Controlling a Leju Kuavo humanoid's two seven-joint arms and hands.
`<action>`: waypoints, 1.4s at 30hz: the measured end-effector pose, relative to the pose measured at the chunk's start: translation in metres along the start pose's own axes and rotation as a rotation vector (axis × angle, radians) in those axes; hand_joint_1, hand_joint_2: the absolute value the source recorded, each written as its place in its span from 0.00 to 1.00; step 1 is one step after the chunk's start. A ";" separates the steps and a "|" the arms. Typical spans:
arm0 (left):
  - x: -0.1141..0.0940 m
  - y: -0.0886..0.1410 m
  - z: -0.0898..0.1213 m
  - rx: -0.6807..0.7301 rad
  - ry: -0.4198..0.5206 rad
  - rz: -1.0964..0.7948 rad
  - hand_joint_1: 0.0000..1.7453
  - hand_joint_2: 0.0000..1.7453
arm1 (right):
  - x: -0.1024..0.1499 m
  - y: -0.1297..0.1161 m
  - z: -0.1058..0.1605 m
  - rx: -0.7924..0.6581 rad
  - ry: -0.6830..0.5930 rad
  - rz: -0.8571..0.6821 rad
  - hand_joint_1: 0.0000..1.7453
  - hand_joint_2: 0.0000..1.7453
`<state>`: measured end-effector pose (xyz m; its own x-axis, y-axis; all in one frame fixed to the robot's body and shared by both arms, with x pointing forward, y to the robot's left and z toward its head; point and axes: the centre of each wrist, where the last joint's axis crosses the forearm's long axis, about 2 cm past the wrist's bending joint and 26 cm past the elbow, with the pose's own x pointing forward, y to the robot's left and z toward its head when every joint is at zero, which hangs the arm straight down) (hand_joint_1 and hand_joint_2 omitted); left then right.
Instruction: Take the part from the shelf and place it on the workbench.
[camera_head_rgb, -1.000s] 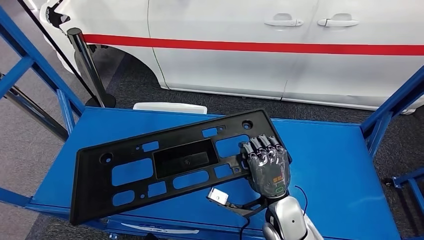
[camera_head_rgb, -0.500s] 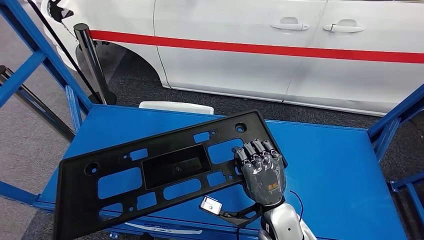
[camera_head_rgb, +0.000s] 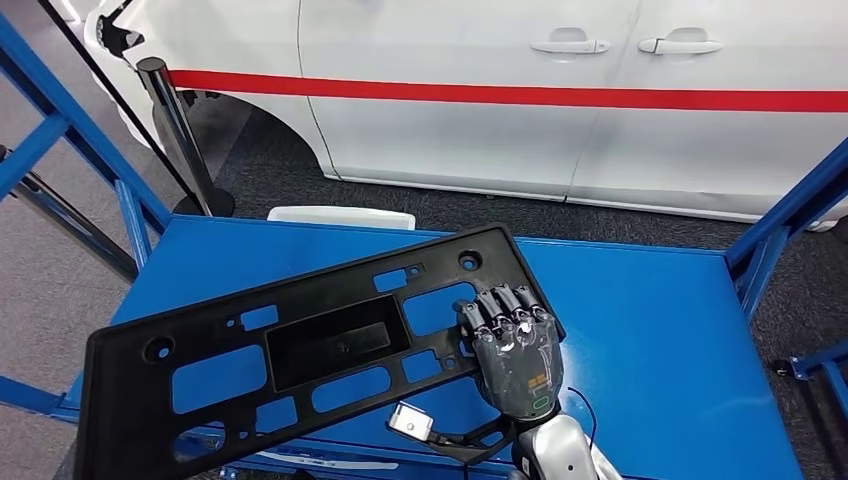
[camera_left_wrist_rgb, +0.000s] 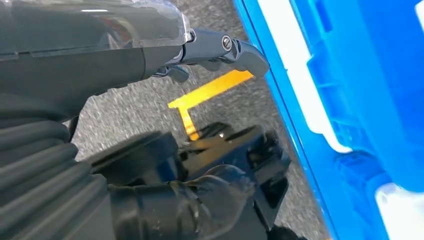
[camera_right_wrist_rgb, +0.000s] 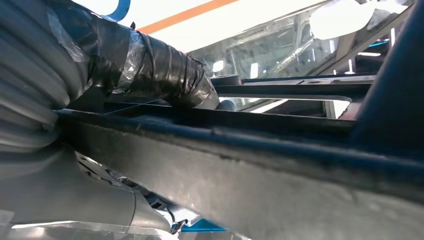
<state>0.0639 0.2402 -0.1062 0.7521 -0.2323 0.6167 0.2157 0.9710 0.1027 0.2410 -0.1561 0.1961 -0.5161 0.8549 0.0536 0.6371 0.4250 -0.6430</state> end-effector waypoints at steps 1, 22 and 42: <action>0.000 0.000 0.000 0.009 0.004 -0.003 0.00 1.00 | 0.000 0.000 0.000 0.000 0.003 0.000 1.00 1.00; 0.006 -0.006 -0.002 0.044 0.026 -0.019 0.00 1.00 | -0.002 0.002 0.002 0.013 0.021 0.003 1.00 1.00; 0.006 -0.006 -0.002 0.051 0.027 -0.026 0.00 1.00 | -0.003 0.003 0.003 0.017 0.030 -0.003 1.00 1.00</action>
<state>0.0684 0.2324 -0.1043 0.7633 -0.2584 0.5921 0.2040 0.9660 0.1586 0.2422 -0.1582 0.1916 -0.5002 0.8624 0.0784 0.6256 0.4225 -0.6558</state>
